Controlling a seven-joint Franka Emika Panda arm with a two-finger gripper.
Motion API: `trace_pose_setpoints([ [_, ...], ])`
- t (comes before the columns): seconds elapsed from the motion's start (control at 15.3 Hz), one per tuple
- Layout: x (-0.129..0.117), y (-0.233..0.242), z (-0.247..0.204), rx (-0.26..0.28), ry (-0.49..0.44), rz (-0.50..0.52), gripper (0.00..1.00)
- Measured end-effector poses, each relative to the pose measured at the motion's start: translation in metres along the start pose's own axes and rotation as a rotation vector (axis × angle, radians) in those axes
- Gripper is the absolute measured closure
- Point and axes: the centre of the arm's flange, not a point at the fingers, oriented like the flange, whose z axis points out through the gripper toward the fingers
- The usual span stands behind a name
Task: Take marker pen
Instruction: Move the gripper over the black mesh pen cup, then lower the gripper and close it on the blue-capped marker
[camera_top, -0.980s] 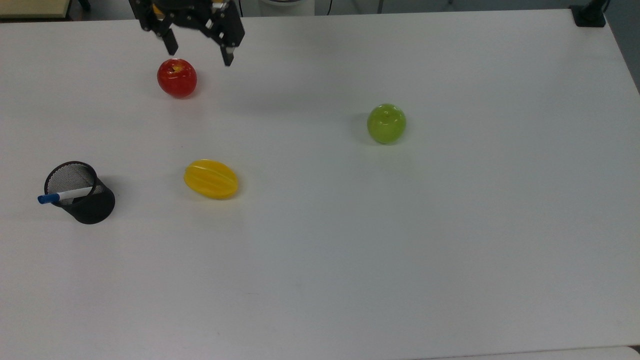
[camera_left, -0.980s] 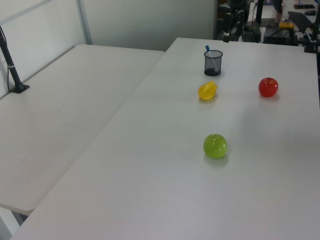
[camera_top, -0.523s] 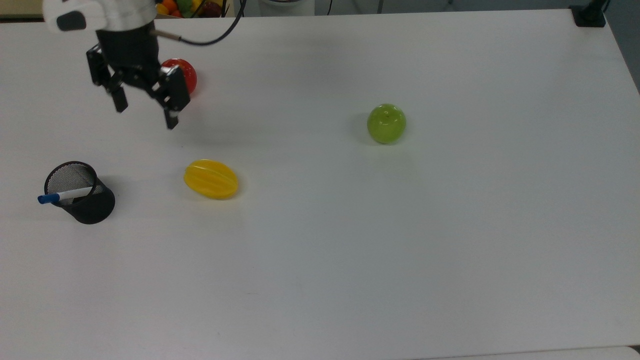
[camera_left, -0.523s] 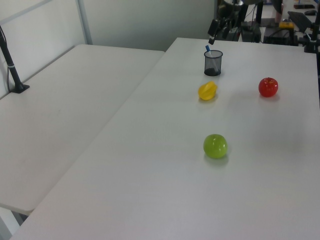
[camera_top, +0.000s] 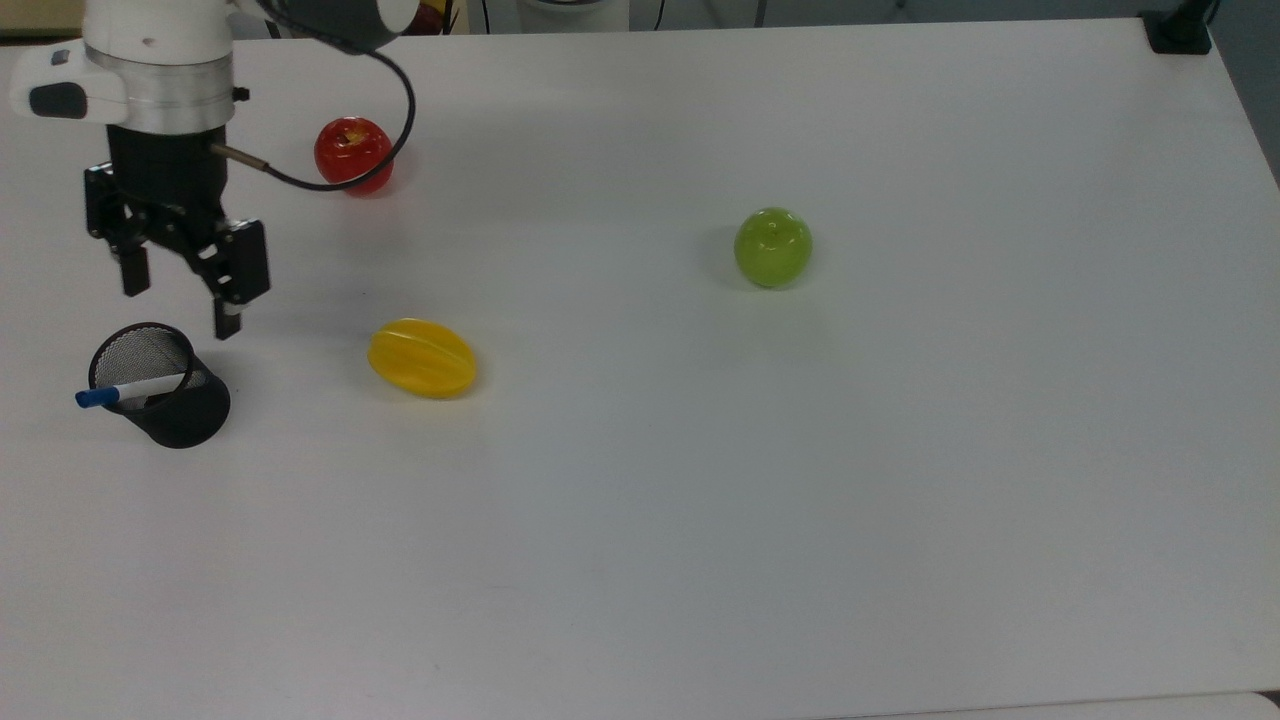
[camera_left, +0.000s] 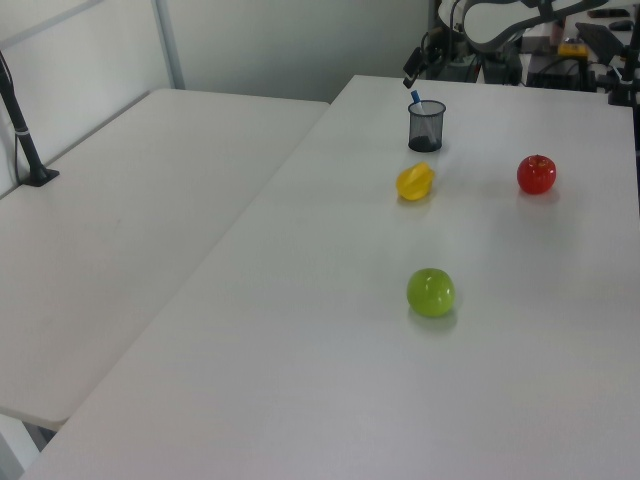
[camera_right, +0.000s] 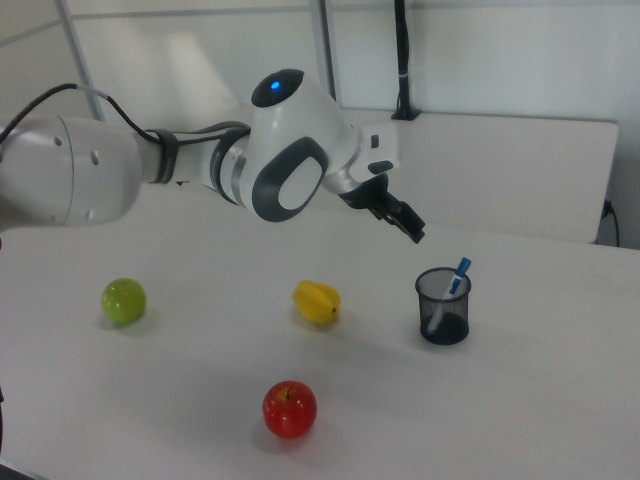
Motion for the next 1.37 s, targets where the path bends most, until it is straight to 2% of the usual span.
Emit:
trace_pose_setpoints([
  [0.26,0.001,0.027,0.032,-0.028,0.123,0.022,0.06],
  [0.46,0.002,0.039,0.058,-0.048,0.145,0.026,0.10],
  [0.85,0.005,0.050,0.076,-0.063,0.173,0.029,0.19],
  [1.05,0.001,0.052,0.087,-0.068,0.175,0.027,0.28],
  [1.18,0.000,0.053,0.095,-0.071,0.174,0.025,0.30],
  [1.31,0.000,0.052,0.099,-0.072,0.174,0.023,0.46],
  [1.37,0.000,0.052,0.101,-0.073,0.173,0.022,0.46],
])
